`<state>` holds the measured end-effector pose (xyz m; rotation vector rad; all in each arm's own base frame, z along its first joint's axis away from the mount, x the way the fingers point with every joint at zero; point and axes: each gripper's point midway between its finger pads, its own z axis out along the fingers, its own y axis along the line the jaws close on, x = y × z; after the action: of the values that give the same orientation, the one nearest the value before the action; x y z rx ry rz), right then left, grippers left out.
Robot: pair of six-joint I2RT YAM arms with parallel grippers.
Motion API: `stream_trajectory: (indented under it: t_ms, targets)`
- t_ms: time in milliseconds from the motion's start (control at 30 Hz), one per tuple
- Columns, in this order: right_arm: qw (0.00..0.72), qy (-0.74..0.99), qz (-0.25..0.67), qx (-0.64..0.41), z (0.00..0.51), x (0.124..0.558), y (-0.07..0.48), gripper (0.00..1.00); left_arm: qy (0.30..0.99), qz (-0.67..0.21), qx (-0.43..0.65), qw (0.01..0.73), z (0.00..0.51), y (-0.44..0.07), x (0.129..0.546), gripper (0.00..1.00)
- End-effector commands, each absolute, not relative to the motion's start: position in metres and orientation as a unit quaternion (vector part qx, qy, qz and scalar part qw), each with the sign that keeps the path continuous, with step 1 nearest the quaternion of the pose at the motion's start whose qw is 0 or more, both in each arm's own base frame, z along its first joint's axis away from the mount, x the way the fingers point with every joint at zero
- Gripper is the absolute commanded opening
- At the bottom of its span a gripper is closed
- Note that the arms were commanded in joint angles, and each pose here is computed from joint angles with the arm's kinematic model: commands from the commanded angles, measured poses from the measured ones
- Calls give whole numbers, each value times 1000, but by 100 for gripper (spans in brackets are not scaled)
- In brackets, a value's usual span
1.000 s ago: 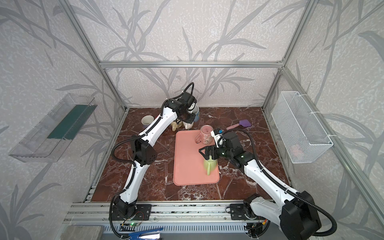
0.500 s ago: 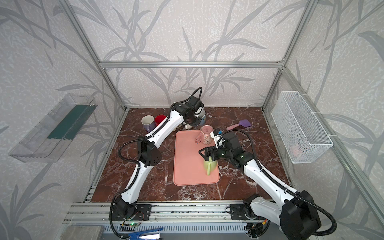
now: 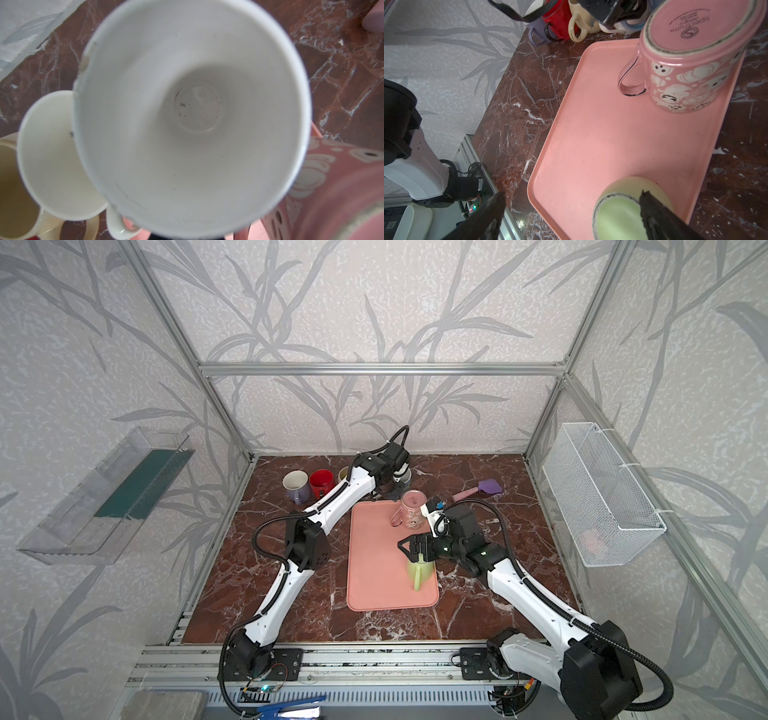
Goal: Turn the mug right side up
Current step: 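Lower the blue mug beside the white mug with the left gripper, then open the left gripper and lift it away from the blue mug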
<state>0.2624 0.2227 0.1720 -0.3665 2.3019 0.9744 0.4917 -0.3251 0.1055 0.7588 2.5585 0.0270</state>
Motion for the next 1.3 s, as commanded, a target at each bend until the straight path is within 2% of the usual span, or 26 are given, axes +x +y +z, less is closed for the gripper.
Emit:
stream_trajectory:
  t_ms: [0, 1033, 1267]
  targets:
    - [304, 866, 370, -145, 178, 261, 225, 99, 920, 5, 270, 284, 131, -336, 505, 0]
    - [289, 869, 376, -146, 167, 262, 229, 99, 927, 20, 244, 286, 100, -338, 518, 0]
    - [290, 868, 376, -147, 168, 262, 230, 99, 928, 14, 240, 285, 103, -339, 517, 13]
